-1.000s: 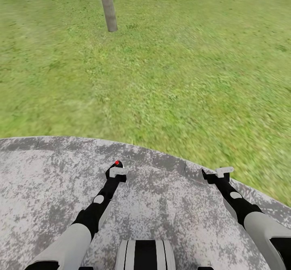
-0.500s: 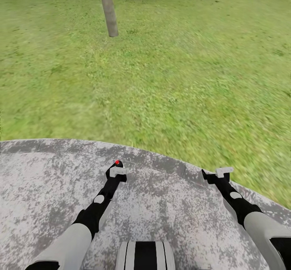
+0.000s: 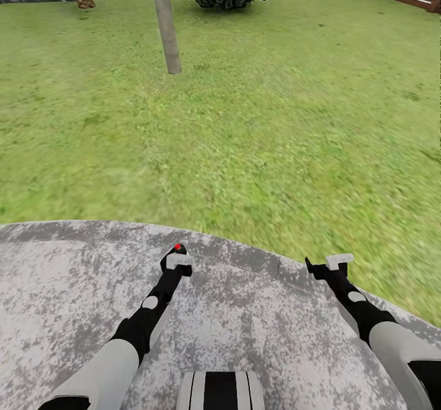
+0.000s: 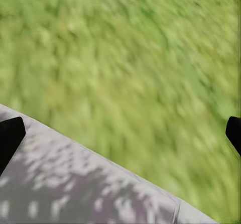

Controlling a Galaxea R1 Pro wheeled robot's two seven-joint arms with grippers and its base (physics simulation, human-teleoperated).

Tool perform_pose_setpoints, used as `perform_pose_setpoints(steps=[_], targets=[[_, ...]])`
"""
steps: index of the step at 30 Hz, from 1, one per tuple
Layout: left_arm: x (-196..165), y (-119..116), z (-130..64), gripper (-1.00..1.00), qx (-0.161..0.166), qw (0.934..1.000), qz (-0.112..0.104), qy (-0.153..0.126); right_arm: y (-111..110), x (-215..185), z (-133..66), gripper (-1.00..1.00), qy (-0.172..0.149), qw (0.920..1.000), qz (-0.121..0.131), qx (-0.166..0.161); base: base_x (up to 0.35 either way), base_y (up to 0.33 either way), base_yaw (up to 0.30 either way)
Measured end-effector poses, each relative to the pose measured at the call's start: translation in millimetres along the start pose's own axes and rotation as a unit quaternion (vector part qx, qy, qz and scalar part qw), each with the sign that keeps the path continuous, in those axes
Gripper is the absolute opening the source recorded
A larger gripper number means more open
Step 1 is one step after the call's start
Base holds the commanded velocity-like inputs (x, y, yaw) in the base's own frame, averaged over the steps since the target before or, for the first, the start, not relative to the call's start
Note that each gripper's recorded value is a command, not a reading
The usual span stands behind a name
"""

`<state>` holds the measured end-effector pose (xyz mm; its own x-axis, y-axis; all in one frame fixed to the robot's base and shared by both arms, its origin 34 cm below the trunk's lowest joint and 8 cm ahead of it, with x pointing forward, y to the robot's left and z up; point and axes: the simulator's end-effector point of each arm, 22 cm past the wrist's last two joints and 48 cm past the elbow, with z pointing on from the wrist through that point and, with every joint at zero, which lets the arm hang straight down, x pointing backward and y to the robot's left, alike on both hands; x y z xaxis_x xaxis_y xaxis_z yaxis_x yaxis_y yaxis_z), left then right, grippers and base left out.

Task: In the garden, pick up the pesticide atomizer on the floor and spray pesticide onto both trees until each tree trunk is fully covered.

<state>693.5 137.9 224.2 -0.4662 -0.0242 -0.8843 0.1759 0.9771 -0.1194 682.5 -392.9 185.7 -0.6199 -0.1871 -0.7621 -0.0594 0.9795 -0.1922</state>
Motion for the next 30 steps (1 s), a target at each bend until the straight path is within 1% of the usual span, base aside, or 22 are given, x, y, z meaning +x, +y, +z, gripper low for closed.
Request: perform_pose_setpoints(steps=[30], targets=[[-83,-5,-11.4,-1.0,0.002,0.9982,0.013,-0.059,-14,-76,-22.9,1.0,-0.055,0.9984,0.006,0.009,0.0,0.0,0.0]])
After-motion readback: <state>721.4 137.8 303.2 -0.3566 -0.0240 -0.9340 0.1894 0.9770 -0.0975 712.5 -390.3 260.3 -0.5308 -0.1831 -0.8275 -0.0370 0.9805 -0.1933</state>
